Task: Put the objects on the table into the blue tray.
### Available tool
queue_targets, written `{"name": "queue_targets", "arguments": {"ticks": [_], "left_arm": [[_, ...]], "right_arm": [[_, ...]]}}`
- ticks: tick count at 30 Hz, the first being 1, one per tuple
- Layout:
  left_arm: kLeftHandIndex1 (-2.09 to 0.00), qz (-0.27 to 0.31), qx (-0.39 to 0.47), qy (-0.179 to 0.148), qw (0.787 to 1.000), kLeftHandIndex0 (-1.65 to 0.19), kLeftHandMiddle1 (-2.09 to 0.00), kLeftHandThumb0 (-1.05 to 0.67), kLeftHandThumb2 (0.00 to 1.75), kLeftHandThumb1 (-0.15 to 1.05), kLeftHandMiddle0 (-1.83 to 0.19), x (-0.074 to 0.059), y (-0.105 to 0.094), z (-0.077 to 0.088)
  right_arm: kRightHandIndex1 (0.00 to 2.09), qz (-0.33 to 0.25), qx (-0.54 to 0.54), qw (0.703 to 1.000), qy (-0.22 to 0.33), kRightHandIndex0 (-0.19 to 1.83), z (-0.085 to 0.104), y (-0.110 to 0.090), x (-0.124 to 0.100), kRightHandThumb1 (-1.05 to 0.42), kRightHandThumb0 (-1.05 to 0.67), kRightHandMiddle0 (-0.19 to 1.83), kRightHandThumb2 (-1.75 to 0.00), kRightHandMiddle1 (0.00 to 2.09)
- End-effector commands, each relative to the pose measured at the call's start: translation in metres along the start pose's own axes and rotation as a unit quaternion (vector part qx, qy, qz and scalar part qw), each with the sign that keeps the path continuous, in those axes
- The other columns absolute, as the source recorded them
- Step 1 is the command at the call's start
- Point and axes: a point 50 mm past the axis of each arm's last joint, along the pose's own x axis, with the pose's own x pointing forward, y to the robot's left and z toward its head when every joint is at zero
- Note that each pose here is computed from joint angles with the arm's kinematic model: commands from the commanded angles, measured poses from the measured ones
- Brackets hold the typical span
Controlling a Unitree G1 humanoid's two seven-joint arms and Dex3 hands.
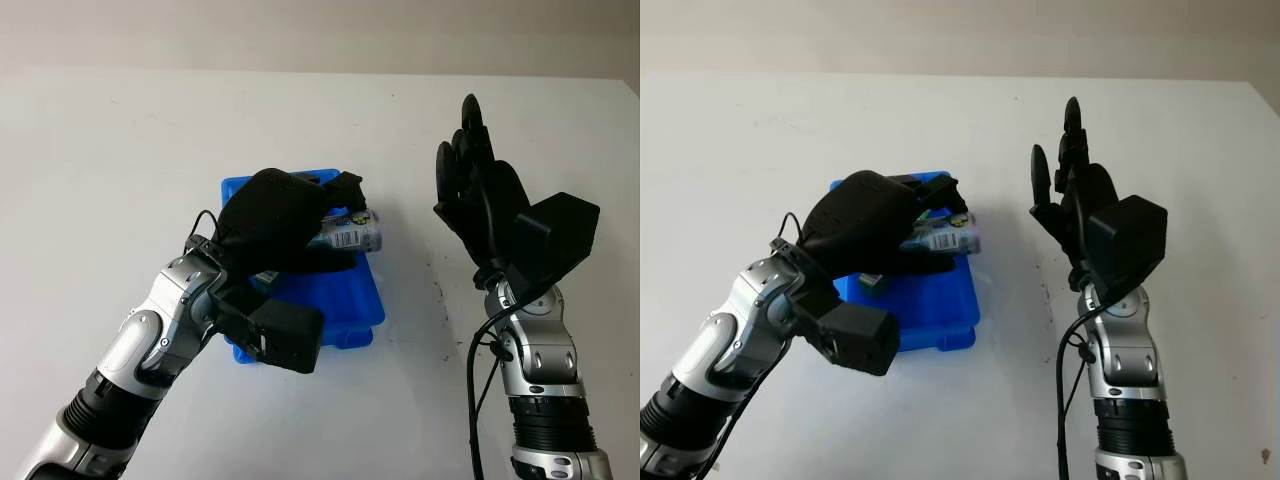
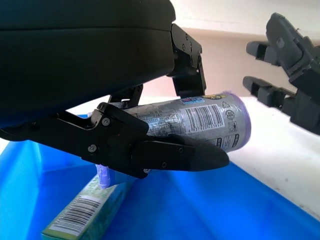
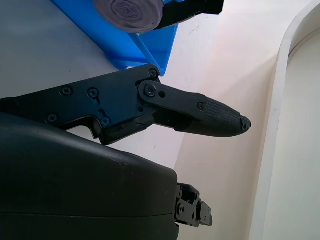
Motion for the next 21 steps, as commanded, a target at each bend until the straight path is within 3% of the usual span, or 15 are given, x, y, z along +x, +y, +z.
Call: {"name": "queue_targets", "arguments": {"ticks": [1, 3, 4, 6, 9, 13, 21], "left_arm": [[-1.74, -0.009, 0.007, 0.003, 1.000, 0.00, -2.09, -0.52, 0.44, 1.05, -0.89, -0.001, -0.001, 0.002], [-1.39, -0.012, 0.009, 0.010, 1.000, 0.14, -2.09, -0.57, 0.47, 1.05, -0.47, -0.002, 0.000, 0.001], [-1.13, -0.014, 0.010, 0.012, 1.000, 0.17, -1.83, -0.60, 0.49, 1.05, -0.15, -0.002, 0.000, 0.001], [-0.66, -0.016, 0.010, 0.014, 1.000, 0.18, -0.84, -0.63, 0.51, 1.05, 0.01, -0.003, 0.001, 0.000], [-0.33, -0.014, 0.009, 0.017, 1.000, 0.18, -0.23, -0.65, 0.52, 1.05, 0.00, -0.004, 0.003, -0.001], [-0.05, -0.011, 0.007, 0.022, 1.000, 0.19, -0.05, -0.65, 0.53, 1.05, 0.13, -0.004, 0.007, -0.003], [0.00, 0.027, -0.076, 0.017, 0.997, 0.19, 0.00, -0.69, 0.57, 1.05, 0.19, -0.004, 0.024, -0.010]], "right_arm": [[0.00, -0.003, -0.004, 1.000, -0.007, -0.19, 0.004, -0.003, -0.001, -1.05, -0.67, -0.19, -0.66, 0.00], [0.00, -0.005, -0.004, 1.000, -0.005, -0.19, 0.004, -0.002, 0.000, -1.05, -0.68, -0.19, -0.65, 0.00], [0.00, -0.005, -0.005, 1.000, -0.004, -0.19, 0.004, -0.002, 0.000, -1.05, -0.68, -0.19, -0.65, 0.00], [0.00, -0.003, -0.003, 1.000, -0.004, -0.19, 0.003, -0.002, 0.000, -1.05, -0.68, -0.19, -0.64, 0.00], [0.00, -0.005, -0.004, 1.000, -0.004, -0.19, 0.004, -0.002, 0.000, -1.05, -0.68, -0.19, -0.63, 0.00], [0.00, -0.009, -0.016, 1.000, 0.002, -0.19, 0.004, -0.001, 0.000, -1.05, -0.69, -0.19, -0.62, 0.00], [0.00, -0.006, -0.027, 1.000, -0.002, -0.19, 0.004, -0.001, -0.001, -1.05, -0.67, -0.19, -0.60, 0.00]]}}
